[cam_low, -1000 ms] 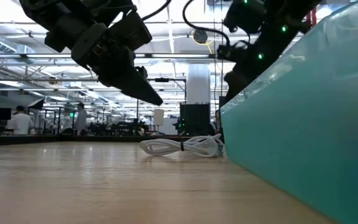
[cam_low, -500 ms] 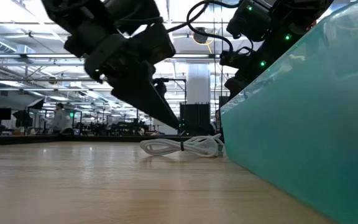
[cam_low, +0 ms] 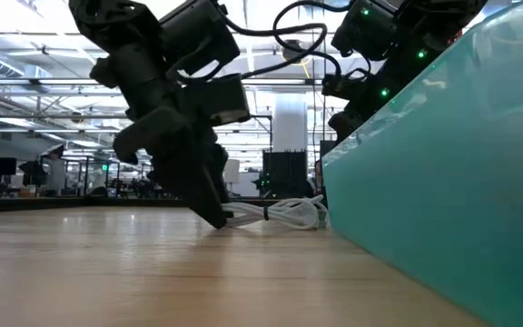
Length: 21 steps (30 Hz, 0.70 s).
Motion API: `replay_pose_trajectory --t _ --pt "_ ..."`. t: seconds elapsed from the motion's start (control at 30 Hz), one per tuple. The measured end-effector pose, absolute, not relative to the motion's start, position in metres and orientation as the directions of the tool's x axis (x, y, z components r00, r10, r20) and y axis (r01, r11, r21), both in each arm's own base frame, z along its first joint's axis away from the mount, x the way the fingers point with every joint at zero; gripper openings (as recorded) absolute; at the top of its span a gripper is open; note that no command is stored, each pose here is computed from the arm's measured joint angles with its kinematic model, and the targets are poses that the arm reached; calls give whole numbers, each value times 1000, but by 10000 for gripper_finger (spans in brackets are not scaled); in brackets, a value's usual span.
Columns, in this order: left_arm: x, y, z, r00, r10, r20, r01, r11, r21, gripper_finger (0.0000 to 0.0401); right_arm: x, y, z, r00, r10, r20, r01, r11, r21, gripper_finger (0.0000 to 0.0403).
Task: Pick & Place USB Port
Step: Put the white charger cable into the orange bin
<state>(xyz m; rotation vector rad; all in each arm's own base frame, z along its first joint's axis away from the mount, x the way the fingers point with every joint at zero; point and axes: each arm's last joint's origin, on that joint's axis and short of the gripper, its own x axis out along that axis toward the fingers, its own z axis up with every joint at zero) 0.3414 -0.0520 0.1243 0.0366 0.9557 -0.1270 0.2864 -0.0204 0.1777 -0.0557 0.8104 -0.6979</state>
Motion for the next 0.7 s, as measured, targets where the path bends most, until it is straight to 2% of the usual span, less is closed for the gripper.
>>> replay_pose_trajectory --t 0.13,0.2,0.3,0.33,0.5,0.6,0.7 --pt "342 -52 122 570 -81 -818 118 993 -16 170 285 -20 177 471 -591 -655 562 773 -294 132" --pt "342 -52 122 571 -74 -818 115 993 -9 128 285 -20 177 467 -590 -658 567 772 -289 132" --pt "342 -51 122 572 -63 -818 117 993 5 35 285 -20 176 465 -590 -660 571 770 -286 132" --pt "342 -51 122 572 -53 -819 114 993 16 23 285 -20 176 465 -590 -660 571 770 -286 132" --pt "331 -50 131 535 87 -840 7 994 107 14 286 -20 177 474 -595 -649 577 766 -282 132" --pt "323 -48 155 560 250 -790 -117 968 223 12 284 -22 186 476 -639 -605 608 736 -300 132" --pt "308 -48 185 568 475 -672 -314 880 357 12 281 -24 200 471 -718 -513 669 669 -323 132"
